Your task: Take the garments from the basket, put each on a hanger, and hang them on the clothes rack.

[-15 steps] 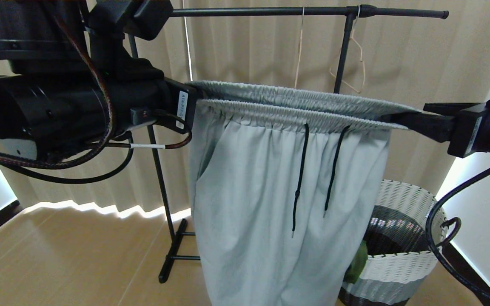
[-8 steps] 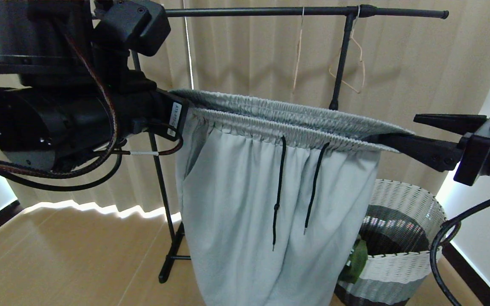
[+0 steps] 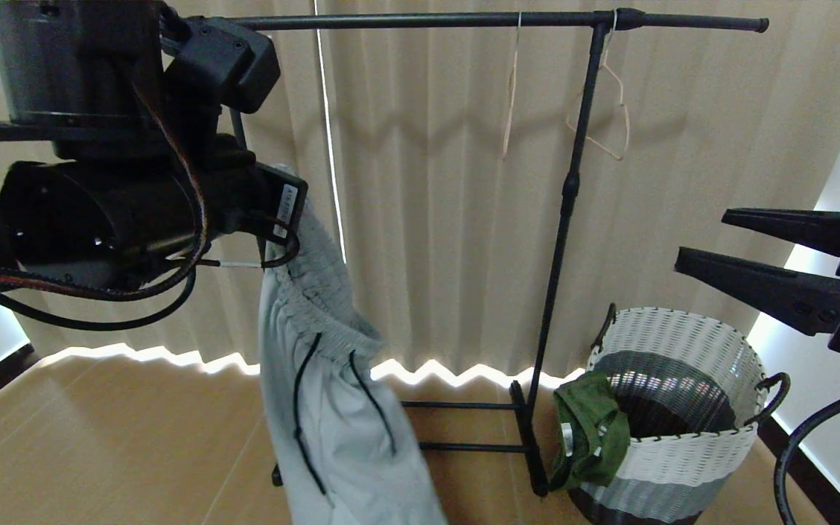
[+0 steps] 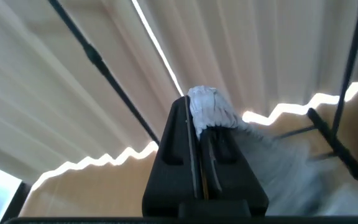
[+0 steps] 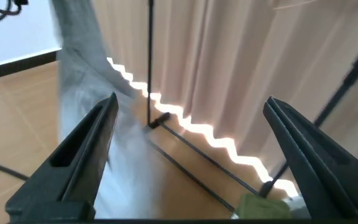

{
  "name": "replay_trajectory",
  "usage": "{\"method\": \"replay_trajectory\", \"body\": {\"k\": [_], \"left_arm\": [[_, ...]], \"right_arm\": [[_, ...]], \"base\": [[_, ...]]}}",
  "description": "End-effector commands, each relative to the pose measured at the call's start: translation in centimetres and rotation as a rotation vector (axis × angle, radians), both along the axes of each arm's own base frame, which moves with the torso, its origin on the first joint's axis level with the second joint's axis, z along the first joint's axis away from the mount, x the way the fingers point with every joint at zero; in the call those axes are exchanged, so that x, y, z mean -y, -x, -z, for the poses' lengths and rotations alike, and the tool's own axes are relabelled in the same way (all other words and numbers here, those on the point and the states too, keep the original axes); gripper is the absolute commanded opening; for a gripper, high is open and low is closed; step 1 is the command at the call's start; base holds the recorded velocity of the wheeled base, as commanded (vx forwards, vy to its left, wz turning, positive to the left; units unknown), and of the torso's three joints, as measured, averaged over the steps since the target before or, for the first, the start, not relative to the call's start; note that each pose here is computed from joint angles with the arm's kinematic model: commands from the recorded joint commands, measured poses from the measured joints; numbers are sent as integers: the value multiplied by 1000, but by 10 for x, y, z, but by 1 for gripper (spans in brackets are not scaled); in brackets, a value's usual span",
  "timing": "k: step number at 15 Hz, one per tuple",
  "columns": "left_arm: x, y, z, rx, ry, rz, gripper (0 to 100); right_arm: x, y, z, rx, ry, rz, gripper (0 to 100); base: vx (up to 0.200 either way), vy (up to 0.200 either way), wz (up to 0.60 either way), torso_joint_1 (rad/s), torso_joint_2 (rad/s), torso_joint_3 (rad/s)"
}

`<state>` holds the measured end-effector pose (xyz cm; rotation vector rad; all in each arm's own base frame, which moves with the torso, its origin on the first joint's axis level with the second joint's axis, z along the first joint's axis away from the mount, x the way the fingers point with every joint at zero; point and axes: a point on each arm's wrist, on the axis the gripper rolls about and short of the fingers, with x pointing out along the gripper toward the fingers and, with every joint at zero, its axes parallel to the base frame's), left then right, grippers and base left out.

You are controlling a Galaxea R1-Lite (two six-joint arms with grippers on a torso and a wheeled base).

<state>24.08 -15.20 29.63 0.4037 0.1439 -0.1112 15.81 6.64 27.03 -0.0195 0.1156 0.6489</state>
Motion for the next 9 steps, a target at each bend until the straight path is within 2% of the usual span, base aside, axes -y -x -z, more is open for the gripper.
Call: {"method": "replay_trajectory", "body": {"k": [1,2,3,4,5,7,9], "left_arm": [[-5,6,3,-8,-24,1,0],[-12,15,4,-9,-54,5,0],[-20,24,6,-17,-97,7,0],[-27,33,5,-21,-116,16,0],[-40,50,4,-50,-134,38,0],[-63,79,-3,-96,-136,99,0],[-80,90,-6,-121,-137,97,0]], "right_arm": [[5,-2,2,-9,8,47,100],[13,-5,2,-14,22,132,100],[19,-7,5,-34,71,207,100],[23,-7,8,-64,112,249,100],[28,-2,13,-136,172,343,100],[32,1,17,-162,225,468,100],[33,1,20,-158,266,505,100]], "base": [[0,0,0,0,0,0],[0,0,0,0,0,0],[0,0,0,0,0,0],[0,0,0,0,0,0],[0,0,0,0,0,0],[0,0,0,0,0,0],[0,0,0,0,0,0]]}}
